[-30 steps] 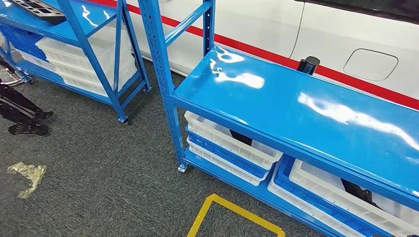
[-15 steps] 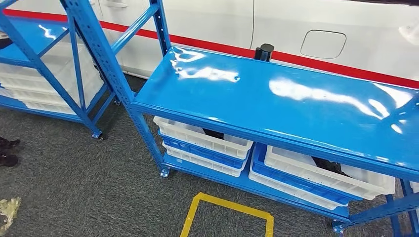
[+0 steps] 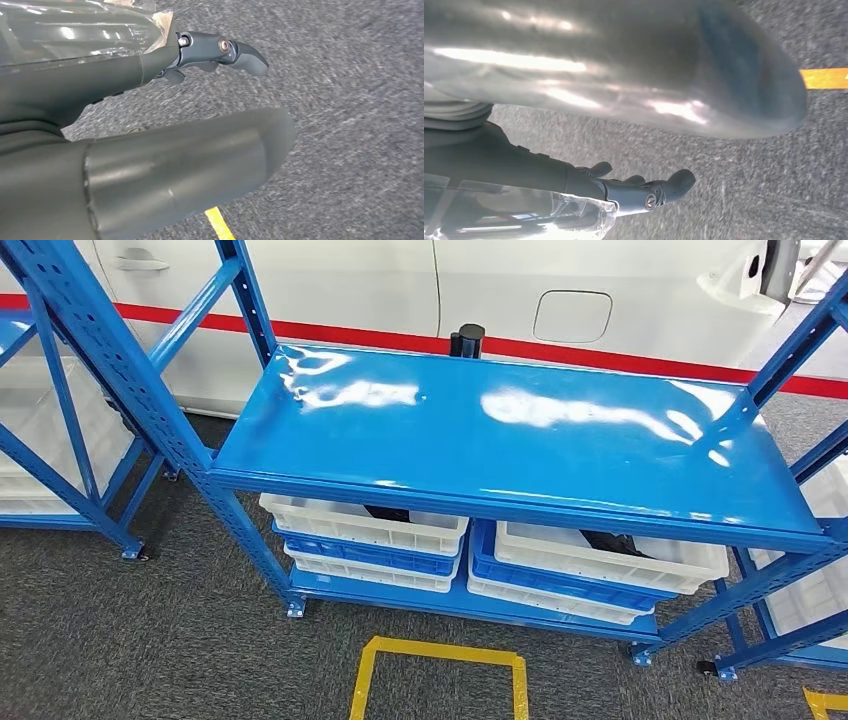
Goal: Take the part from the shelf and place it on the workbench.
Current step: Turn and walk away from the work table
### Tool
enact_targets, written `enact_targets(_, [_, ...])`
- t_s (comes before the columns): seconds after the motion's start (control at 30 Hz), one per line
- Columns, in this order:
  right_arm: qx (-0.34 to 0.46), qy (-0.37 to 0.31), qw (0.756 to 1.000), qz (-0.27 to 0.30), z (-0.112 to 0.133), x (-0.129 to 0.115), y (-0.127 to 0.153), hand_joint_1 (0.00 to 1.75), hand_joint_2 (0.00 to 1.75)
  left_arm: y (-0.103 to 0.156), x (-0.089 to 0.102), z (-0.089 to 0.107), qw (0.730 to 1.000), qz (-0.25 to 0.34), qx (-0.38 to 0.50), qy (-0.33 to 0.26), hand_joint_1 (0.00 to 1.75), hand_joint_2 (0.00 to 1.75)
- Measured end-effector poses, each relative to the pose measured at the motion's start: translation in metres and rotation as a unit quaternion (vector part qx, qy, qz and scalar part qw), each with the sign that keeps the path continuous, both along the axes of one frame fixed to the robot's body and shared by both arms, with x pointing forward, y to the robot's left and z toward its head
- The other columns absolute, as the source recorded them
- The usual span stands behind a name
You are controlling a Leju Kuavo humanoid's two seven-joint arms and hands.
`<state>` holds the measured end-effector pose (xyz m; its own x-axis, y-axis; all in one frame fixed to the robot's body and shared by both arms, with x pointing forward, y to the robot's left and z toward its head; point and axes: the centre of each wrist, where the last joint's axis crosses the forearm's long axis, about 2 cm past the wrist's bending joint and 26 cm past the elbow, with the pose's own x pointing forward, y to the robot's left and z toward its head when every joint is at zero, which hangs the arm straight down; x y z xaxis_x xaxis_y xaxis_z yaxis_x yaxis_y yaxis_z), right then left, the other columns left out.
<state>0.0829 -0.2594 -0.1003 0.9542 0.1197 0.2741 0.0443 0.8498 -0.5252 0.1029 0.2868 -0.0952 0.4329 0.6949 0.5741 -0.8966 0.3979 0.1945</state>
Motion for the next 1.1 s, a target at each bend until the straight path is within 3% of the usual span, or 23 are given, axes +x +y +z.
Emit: enact_targets(1.1, [-0.014,0.0,0.999,0.047,0.0,0.003,-0.003,0.0,0.0,0.003,-0.01,-0.003,1.0,0.011,-0.007,0.01,0.0,0.0])
